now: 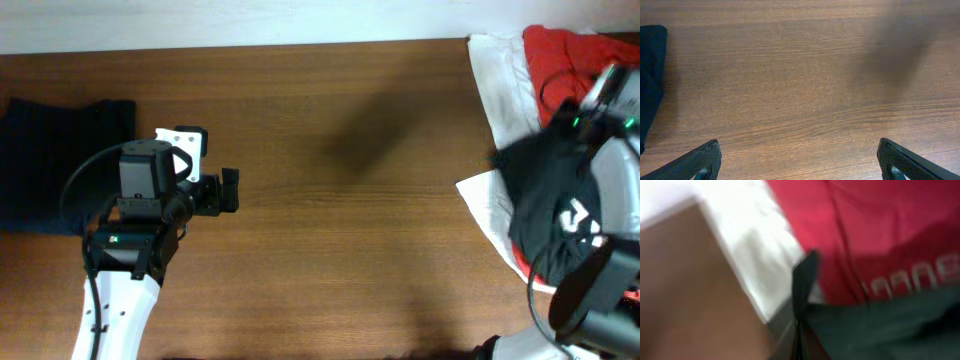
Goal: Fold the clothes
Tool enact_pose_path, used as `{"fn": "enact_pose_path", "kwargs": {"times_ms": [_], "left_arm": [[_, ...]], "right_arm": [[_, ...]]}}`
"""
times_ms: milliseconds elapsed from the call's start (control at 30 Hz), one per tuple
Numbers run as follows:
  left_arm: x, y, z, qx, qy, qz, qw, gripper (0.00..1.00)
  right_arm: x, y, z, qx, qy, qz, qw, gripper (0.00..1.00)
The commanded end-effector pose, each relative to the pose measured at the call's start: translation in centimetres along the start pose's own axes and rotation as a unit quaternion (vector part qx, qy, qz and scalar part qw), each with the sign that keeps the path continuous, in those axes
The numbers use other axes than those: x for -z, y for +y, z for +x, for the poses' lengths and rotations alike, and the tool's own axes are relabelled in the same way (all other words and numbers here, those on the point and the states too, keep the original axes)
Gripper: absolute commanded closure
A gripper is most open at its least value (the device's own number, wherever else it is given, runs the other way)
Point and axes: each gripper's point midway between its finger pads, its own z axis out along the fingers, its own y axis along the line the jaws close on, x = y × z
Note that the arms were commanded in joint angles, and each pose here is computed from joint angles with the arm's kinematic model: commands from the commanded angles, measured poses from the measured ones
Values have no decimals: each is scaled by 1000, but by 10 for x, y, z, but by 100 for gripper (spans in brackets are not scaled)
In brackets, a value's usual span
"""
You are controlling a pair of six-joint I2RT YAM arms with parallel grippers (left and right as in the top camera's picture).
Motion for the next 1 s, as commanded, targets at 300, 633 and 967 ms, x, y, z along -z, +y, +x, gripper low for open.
{"fn": "enact_pose_path", "kwargs": {"times_ms": [300,633,967], "left_arm": [[3,-2,6,4,18,4,1000,1],[3,-4,6,4,18,8,1000,1],[-89,-110,74,-24,177,184,967,1]], "right_arm": [[205,357,64,306,-7,-420,854,96],[160,316,65,270,10,-222,937,1],[110,164,34,171,92,-65,979,1]]}}
